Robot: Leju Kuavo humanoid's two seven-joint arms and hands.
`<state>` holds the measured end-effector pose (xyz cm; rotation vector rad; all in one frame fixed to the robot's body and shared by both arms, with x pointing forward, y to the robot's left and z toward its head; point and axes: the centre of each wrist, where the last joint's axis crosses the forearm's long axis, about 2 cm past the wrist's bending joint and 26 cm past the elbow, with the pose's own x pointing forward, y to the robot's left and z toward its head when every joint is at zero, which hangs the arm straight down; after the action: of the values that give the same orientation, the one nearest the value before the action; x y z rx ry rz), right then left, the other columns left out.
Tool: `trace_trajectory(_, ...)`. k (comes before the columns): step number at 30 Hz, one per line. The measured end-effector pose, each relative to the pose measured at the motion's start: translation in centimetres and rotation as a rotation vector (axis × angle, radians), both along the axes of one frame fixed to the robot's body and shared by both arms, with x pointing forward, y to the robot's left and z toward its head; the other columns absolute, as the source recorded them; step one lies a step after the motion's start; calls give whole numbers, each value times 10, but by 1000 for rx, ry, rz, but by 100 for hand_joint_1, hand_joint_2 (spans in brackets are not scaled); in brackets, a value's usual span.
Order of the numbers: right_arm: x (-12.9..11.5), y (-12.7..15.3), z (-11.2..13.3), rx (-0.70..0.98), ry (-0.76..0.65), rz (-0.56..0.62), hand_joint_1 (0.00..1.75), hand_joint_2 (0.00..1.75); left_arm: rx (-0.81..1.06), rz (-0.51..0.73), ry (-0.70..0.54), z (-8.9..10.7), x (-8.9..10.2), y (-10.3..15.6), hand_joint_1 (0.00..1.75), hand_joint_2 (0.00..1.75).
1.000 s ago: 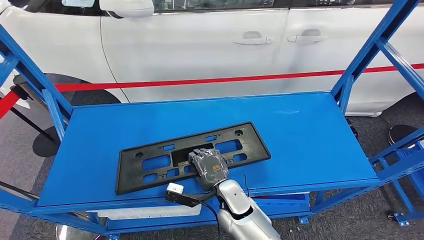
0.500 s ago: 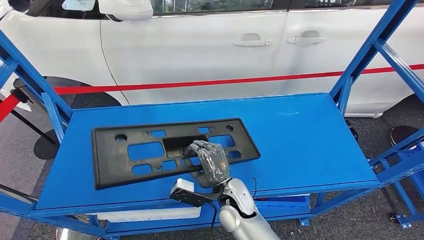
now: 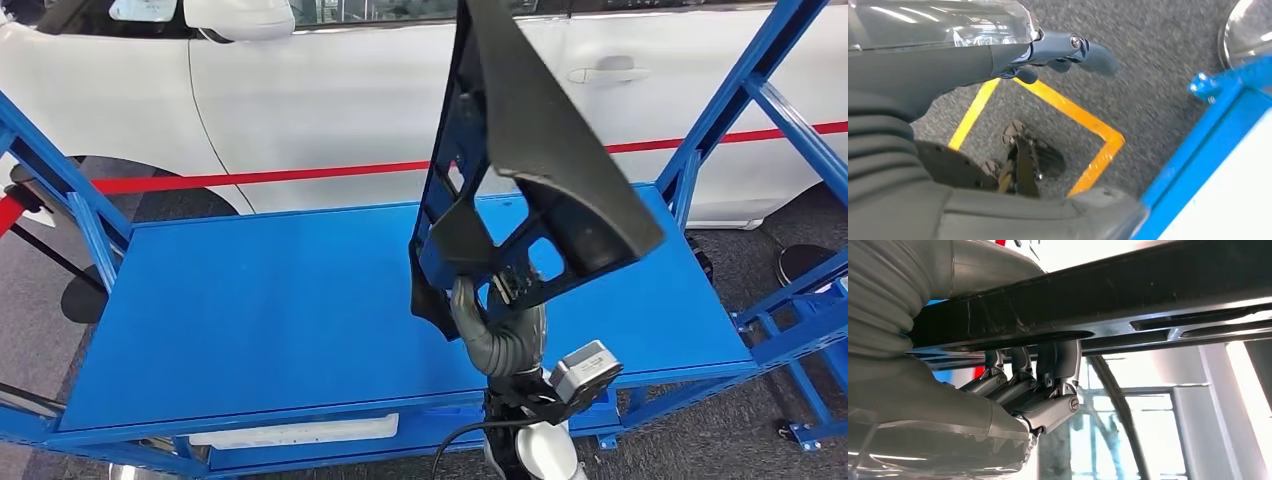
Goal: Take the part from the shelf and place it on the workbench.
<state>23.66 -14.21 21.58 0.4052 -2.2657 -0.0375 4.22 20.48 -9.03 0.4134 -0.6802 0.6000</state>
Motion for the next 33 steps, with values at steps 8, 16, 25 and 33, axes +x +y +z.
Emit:
trace_trajectory(8,-13,-19,-19,7,76,-104,175,175,-23,55,42,-5,-6,1,0,175)
trace_trajectory(16,-25,-23,-30,-31,77,-139,175,175,-38,84,48,-6,-6,1,0,175)
trace_trajectory(25,-42,-22,-34,-35,50,-144,175,175,-45,102,50,-6,-5,2,0,175)
trace_trajectory(33,-54,-23,-37,-18,10,-96,175,175,-52,125,46,-6,0,1,0,175)
